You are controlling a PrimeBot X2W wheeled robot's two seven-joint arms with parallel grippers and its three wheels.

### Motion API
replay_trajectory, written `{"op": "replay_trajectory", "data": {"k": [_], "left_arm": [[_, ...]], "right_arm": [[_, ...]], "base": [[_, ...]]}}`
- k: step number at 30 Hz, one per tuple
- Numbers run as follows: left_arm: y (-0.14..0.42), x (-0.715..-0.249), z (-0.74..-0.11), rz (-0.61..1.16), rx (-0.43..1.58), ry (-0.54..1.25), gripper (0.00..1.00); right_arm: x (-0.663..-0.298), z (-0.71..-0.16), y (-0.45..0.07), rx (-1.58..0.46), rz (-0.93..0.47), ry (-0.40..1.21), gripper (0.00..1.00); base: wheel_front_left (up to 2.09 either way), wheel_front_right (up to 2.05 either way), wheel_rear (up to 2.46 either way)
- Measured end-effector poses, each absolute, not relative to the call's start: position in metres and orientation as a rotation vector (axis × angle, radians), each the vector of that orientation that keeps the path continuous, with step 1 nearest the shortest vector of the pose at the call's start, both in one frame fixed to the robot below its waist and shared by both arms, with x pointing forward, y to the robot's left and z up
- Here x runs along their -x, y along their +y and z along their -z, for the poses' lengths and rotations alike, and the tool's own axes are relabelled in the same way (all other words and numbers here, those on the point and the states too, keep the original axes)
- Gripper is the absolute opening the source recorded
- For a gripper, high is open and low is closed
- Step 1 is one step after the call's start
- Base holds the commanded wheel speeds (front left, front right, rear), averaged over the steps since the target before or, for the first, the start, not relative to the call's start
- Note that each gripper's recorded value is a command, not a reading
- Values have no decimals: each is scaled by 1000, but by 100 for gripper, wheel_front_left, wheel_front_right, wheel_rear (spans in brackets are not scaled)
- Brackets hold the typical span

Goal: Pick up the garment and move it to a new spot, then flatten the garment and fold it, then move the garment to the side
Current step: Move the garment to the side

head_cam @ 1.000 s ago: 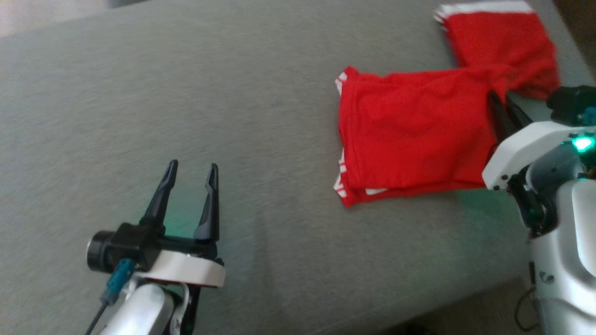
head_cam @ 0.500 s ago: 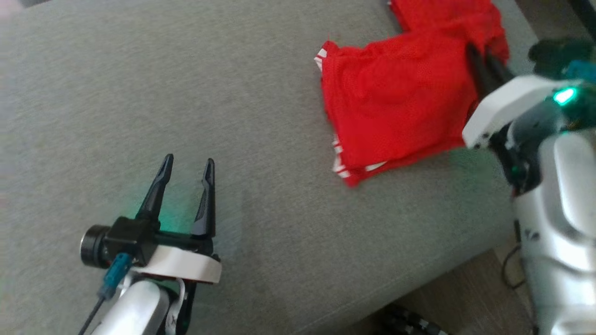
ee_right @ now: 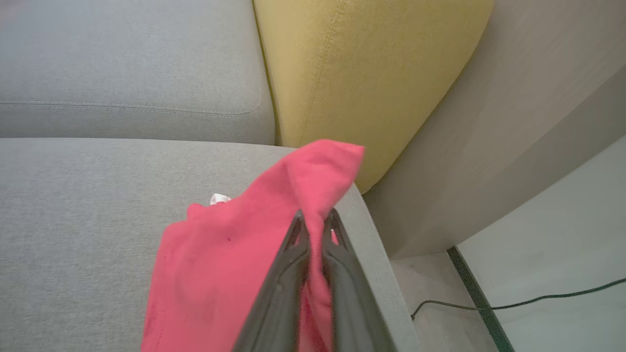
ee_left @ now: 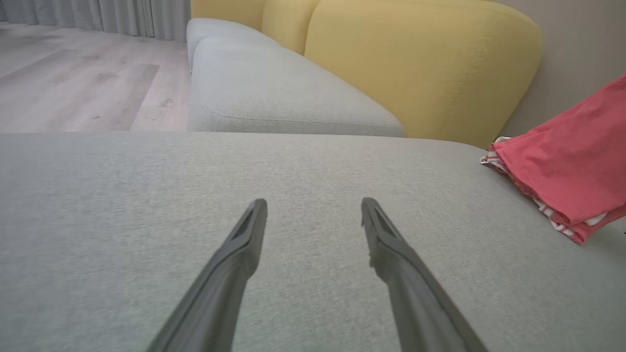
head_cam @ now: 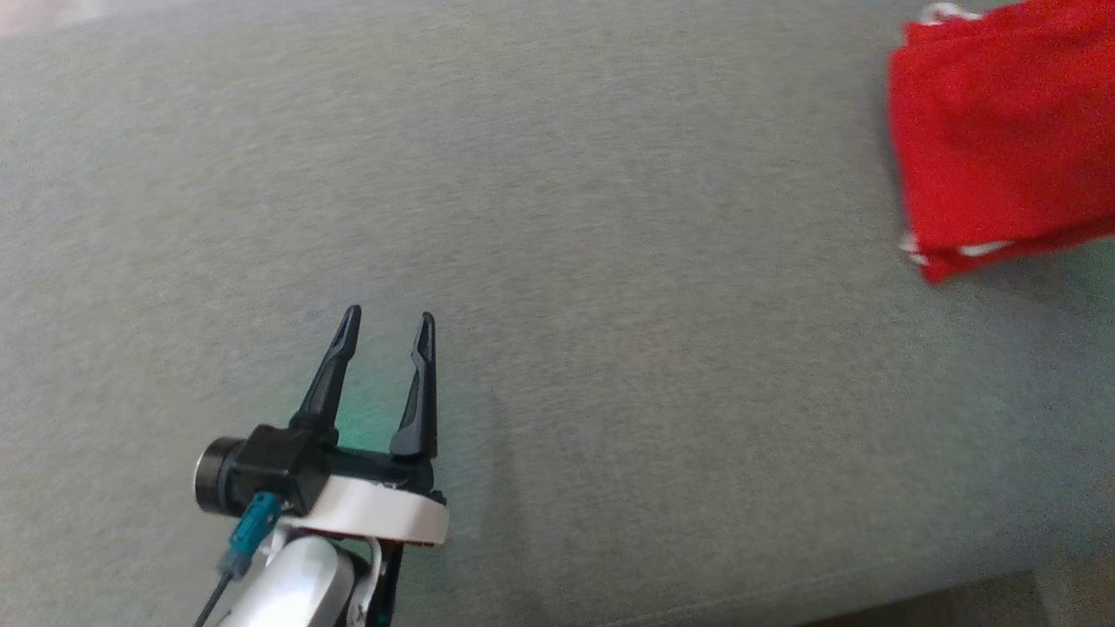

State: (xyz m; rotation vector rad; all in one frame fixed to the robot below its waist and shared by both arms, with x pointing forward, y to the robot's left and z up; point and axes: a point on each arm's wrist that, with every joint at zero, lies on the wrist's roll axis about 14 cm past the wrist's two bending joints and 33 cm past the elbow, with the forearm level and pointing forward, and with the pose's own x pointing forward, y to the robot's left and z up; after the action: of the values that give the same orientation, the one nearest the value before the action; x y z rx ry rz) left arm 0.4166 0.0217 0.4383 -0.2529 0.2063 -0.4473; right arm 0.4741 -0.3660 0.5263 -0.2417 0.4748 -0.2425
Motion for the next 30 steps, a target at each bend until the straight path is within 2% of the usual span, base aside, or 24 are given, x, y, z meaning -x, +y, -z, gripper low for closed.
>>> {"op": "replay_trajectory", "data": {"k": [7,8,9,10,11,14,20,30], "left_arm": [[56,-411,-434,349,234,212,100],[60,-411,-432,339,233,218,100],[62,-410,-429,331,232,224,100],[65,-410,-427,324,231,231,100],[66,-410,-424,319,231,239,100],[69,-410,-418,311,232,254,100],[65,-410,-415,321,234,263,100],[69,-416,-443,304,227,184,100]], "right_arm": [[-492,-521,-389,264,308,519,0],[-494,-516,-393,260,321,529,4],[-495,-511,-396,258,334,540,28],[-498,-508,-399,261,346,541,77],[-501,-507,-401,269,355,529,100],[-508,-499,-402,268,370,509,100],[-516,-481,-373,230,312,485,100],[-528,-544,-313,255,157,224,100]], "base": [[0,0,0],[0,0,0],[0,0,0],[0,0,0],[0,0,0],[0,0,0],[0,0,0],[0,0,0]]}}
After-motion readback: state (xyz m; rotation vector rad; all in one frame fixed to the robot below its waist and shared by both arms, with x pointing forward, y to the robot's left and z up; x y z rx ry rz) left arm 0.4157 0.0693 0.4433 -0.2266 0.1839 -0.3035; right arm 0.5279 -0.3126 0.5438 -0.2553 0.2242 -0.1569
